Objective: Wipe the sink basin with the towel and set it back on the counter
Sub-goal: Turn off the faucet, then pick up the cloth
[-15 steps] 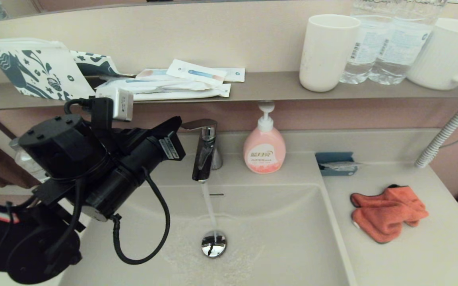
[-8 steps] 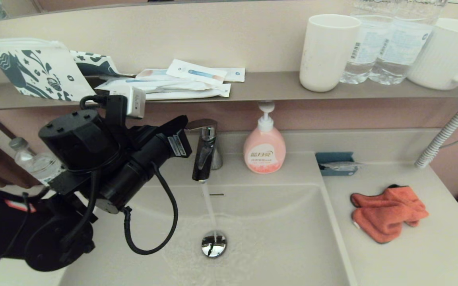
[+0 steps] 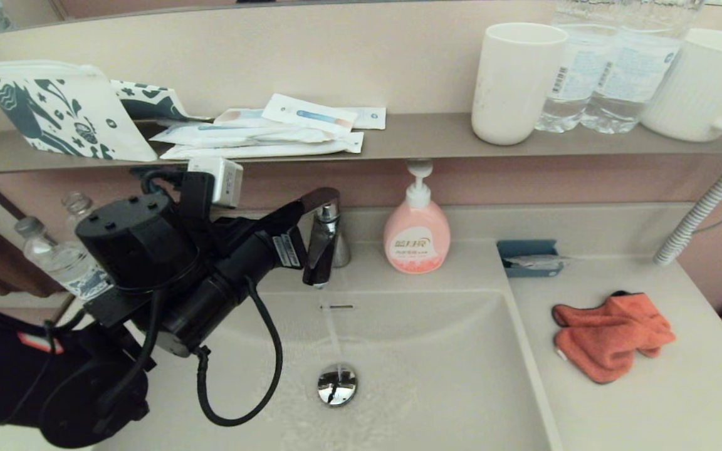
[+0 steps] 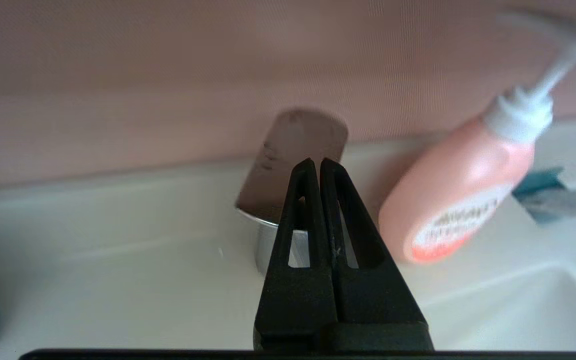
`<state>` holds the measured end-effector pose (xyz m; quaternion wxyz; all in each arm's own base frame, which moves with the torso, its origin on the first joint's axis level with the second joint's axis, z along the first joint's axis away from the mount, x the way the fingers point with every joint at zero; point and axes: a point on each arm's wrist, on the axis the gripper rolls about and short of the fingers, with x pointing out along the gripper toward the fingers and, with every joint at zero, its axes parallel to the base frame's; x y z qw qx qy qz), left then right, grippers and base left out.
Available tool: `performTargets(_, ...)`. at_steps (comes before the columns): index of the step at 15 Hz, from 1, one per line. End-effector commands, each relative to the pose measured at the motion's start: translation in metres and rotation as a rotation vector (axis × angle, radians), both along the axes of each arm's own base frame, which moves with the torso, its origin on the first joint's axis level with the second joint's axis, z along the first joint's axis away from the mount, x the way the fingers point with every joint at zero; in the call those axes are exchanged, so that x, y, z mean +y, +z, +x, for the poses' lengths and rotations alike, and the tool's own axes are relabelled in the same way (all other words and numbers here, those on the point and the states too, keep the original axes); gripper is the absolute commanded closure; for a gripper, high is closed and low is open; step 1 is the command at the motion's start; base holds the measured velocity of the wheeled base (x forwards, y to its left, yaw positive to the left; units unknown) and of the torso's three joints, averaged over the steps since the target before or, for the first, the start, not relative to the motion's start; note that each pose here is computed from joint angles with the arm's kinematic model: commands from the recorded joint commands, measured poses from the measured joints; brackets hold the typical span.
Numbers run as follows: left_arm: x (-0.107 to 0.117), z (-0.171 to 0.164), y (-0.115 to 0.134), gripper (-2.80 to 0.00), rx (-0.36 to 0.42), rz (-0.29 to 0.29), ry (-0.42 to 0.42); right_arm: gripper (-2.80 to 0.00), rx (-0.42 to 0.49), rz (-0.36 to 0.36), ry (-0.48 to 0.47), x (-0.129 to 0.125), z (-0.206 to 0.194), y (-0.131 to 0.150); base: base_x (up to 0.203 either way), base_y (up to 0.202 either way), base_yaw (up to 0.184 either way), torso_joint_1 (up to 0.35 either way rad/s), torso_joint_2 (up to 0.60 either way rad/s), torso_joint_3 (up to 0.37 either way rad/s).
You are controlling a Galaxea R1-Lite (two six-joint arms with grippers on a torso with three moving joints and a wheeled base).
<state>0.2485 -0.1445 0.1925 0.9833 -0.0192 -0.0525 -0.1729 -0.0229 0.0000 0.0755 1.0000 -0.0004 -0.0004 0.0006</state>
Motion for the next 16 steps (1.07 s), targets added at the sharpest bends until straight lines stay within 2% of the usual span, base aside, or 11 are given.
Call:
performTargets(1, 0.001, -0.003, -0.002, 0.00, 0.006, 0.003, 0.001, 0.00, 0.001, -0.001, 0.000, 0.000, 0.000, 0.000, 0.000, 0.000, 0.000, 0.000, 0.00, 0.000)
performTargets(3, 0.004, -0.007, 0.000, 0.00, -0.003, 0.007, 0.004, 0.00, 0.001, -0.001, 0.000, 0.000, 0.000, 0.000, 0.000, 0.000, 0.000, 0.000, 0.00, 0.000)
performTargets(6, 0.014, -0.019, 0.017, 0.00, -0.052, -0.011, 0.026, 0.00, 0.001, -0.001, 0.000, 0.000, 0.000, 0.000, 0.000, 0.000, 0.000, 0.000, 0.00, 0.000)
performTargets(7, 0.023, -0.028, 0.023, 0.00, -0.059, -0.012, 0.047, 0.00, 0.001, 0.000, 0.000, 0.000, 0.000, 0.000, 0.000, 0.000, 0.000, 0.000, 0.00, 0.000)
performTargets(11, 0.064, -0.064, 0.020, 0.00, -0.015, 0.018, 0.138, 0.00, 0.001, 0.000, 0.000, 0.000, 0.000, 0.000, 0.000, 0.000, 0.000, 0.000, 0.00, 0.000)
performTargets(13, 0.077, -0.088, 0.016, 0.00, -0.006, 0.023, 0.148, 0.00, 0.001, -0.001, 0.000, 0.000, 0.000, 0.000, 0.000, 0.000, 0.000, 0.000, 0.00, 0.000)
performTargets(16, 0.094, -0.123, 0.020, 0.00, -0.034, 0.013, 0.162, 0.00, 0.001, -0.001, 0.000, 0.000, 0.000, 0.000, 0.000, 0.000, 0.000, 0.000, 0.00, 0.000)
